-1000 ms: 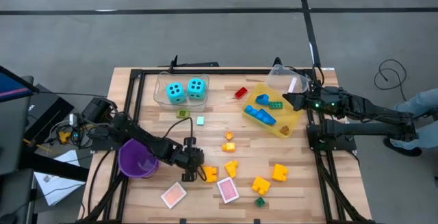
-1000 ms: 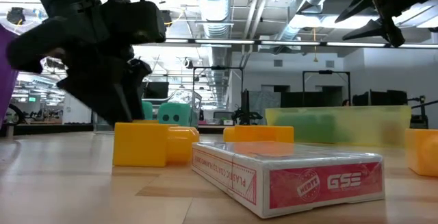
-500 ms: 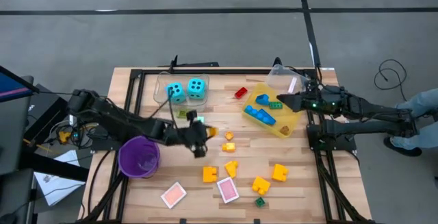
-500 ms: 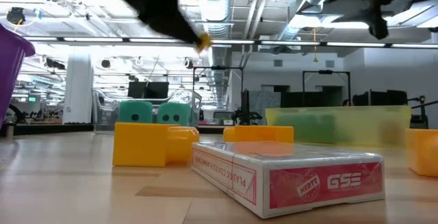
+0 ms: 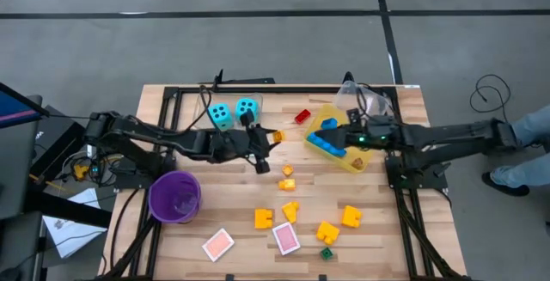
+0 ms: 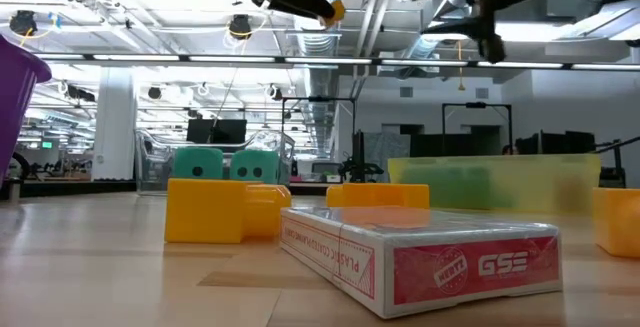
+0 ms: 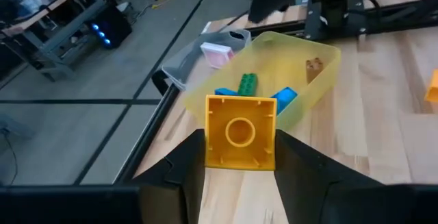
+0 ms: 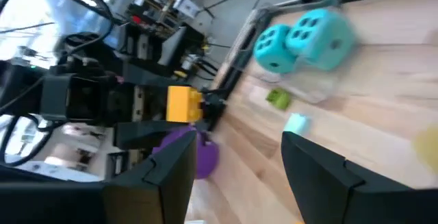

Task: Pick & Place Toys
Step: Put the yellow game piece into the yellow bin

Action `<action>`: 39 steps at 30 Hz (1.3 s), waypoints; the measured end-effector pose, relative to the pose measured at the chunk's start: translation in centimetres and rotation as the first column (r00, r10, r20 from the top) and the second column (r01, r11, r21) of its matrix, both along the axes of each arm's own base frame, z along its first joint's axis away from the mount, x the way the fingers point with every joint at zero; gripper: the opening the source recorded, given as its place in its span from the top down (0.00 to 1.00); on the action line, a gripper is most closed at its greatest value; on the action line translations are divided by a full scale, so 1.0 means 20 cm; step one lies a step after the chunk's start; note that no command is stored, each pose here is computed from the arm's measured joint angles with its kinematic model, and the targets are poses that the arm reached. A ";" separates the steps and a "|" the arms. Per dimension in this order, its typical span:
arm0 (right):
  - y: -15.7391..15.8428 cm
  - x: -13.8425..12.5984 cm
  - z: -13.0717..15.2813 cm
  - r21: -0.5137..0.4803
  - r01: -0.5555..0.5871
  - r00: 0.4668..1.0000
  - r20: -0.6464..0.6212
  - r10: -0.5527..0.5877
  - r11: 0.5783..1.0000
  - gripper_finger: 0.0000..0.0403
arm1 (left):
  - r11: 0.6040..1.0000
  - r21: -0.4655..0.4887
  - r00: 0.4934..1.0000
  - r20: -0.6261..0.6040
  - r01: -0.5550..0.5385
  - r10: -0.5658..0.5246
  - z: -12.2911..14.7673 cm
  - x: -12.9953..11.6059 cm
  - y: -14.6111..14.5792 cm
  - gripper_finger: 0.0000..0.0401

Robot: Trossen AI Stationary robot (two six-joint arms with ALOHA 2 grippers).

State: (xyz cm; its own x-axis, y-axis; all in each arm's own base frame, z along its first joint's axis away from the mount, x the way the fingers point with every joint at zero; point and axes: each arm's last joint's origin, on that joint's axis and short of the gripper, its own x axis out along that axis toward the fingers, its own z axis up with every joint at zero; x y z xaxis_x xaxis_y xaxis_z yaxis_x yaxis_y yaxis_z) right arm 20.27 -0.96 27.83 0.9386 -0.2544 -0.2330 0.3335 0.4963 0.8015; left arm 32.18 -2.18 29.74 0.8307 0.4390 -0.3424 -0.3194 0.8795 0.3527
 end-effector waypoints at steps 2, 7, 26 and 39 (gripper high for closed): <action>0.00 0.06 -0.01 0.017 -0.015 0.999 0.040 0.014 1.000 0.46 | 1.000 0.001 1.000 0.005 0.003 -0.003 0.01 0.00 0.00 0.66; 0.00 0.17 -0.04 0.056 -0.080 0.990 0.125 0.072 0.995 0.36 | 1.000 0.000 1.000 0.011 0.014 -0.014 0.01 0.00 -0.02 0.66; -0.04 0.59 0.02 0.047 -0.224 0.973 -0.040 0.226 0.973 0.31 | 1.000 -0.006 0.999 0.013 0.030 -0.030 0.01 0.00 -0.04 0.66; -0.03 0.59 0.02 0.054 -0.229 0.970 -0.070 0.233 0.972 0.40 | 0.999 -0.008 0.999 0.013 0.045 -0.045 0.01 0.00 -0.06 0.65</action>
